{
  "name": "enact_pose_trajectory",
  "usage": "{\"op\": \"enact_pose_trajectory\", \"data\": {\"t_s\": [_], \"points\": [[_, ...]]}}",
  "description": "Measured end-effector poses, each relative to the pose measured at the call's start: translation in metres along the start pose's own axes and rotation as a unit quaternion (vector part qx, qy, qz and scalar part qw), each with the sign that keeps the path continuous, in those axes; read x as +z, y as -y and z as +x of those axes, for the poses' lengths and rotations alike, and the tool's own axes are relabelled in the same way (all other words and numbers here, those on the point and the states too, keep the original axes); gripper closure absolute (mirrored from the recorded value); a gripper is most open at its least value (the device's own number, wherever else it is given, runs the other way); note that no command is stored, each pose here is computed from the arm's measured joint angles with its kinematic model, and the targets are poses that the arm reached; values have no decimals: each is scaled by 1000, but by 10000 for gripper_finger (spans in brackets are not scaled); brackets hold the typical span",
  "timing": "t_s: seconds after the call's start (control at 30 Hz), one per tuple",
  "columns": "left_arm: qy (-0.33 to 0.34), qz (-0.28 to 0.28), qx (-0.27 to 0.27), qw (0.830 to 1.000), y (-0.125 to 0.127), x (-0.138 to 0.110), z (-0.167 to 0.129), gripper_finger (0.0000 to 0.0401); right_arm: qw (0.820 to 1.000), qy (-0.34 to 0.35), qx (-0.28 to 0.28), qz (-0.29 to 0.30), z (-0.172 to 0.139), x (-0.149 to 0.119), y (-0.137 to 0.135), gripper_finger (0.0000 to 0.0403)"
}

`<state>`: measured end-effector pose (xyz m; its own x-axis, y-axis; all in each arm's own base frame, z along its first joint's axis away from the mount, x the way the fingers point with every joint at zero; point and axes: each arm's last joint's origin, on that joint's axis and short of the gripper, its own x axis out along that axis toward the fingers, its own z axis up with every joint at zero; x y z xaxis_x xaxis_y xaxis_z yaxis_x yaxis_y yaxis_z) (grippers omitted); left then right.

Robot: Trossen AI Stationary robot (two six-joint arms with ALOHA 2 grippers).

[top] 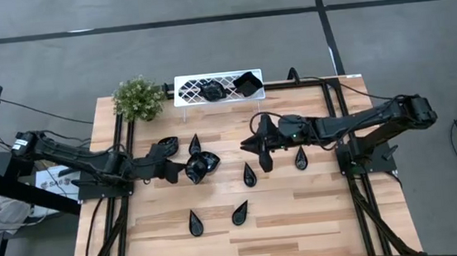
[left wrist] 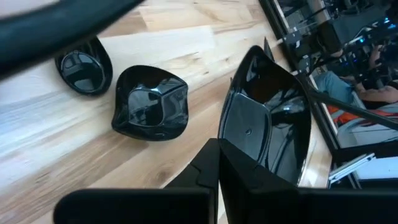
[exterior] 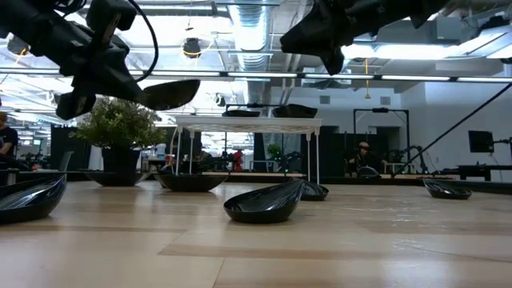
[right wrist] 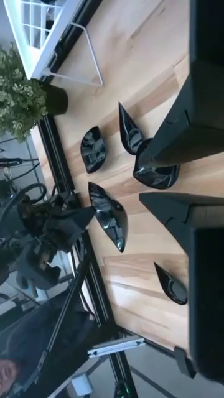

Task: Pick & Place Mini shaped plates
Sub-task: Stack the bottom leaf shaped plate on the top of the leaf shaped plates on the shelf

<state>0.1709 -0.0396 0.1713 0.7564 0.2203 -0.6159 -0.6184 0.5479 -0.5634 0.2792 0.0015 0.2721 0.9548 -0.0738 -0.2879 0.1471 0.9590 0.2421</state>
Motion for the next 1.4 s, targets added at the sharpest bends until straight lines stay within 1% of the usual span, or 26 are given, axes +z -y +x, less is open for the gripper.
{"op": "enact_pose_trajectory", "data": {"t_s": [0.23, 0.37, 0.43, 0.53, 0.67, 0.9, 1.03, 1.13, 1.2, 1.4], "points": [[-2, 2, 4, 1000, 0, -2, 3, 397, 1000, 3, -22, 15, 0, 0, -2, 263], [-2, 2, 5, 1000, 0, -2, 4, 397, 999, 2, -44, 23, 3, 13, -7, 230], [0, 2, 4, 1000, 1, -2, 4, 397, 998, -24, -60, 14, 8, 18, -11, 221], [4, 1, 5, 1000, 1, -2, 4, 397, 995, -64, -70, -4, 28, 31, -21, 219], [6, 3, 5, 1000, 1, -1, 4, 397, 988, -129, -86, -20, 61, 38, -29, 227], [7, 13, 3, 1000, 1, -1, 4, 397, 988, -126, -82, -18, 112, 63, -43, 252], [7, 17, 3, 1000, 1, -1, 4, 397, 986, -141, -84, -32, 132, 71, -48, 261], [7, 19, 3, 1000, 1, -1, 4, 397, 981, -168, -91, -40, 147, 66, -49, 260], [7, 23, 3, 1000, 1, -1, 4, 397, 974, -197, -100, -45, 155, 58, -47, 256], [8, 25, 1, 1000, 2, -1, 4, 397, 970, -214, -104, -48, 167, 52, -47, 234]]}}
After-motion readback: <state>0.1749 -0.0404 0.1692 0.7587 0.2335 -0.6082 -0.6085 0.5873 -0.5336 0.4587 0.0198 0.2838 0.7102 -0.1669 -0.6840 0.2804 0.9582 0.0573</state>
